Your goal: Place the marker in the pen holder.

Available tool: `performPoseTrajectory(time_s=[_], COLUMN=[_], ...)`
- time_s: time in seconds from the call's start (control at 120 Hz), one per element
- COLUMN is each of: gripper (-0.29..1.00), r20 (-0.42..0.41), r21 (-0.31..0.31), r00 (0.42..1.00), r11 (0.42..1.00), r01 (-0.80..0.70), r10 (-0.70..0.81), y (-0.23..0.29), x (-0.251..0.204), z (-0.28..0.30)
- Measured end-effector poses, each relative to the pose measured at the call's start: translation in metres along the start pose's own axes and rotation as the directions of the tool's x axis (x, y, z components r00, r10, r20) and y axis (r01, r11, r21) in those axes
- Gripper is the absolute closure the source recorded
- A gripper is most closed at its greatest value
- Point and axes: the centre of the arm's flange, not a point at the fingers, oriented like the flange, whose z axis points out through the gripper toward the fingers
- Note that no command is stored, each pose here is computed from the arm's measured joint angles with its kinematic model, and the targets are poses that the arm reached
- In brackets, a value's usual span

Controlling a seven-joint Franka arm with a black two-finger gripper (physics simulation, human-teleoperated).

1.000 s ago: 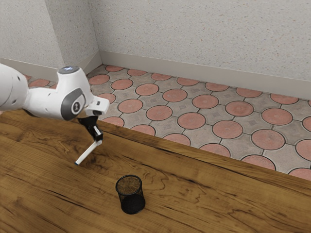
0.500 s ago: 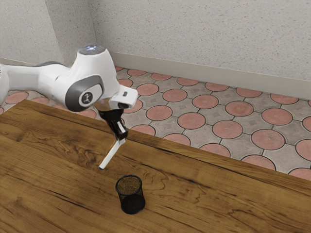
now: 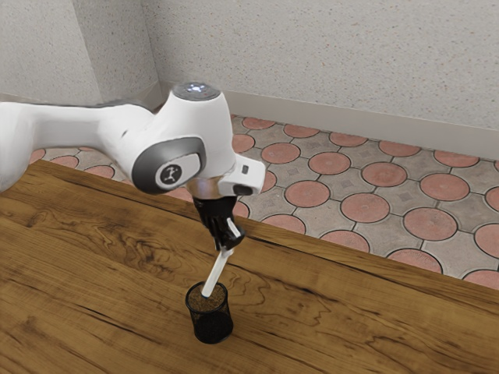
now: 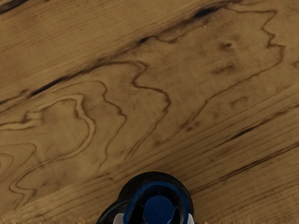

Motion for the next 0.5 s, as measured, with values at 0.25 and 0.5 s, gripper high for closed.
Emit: performPoseTrajectory(time_s=[0.25,0.5], gripper=[0.68,0.37], r20=[0.057,0.071], r21=[0.005,0.002], r00=[0.995,0.988], r11=[0.997,0.991], r01=[0.077,0.136], r10=[-0.077,-0.135], y=[-0.003,-0.007], x=[-0.014,-0.026], z=[0.026,0.027])
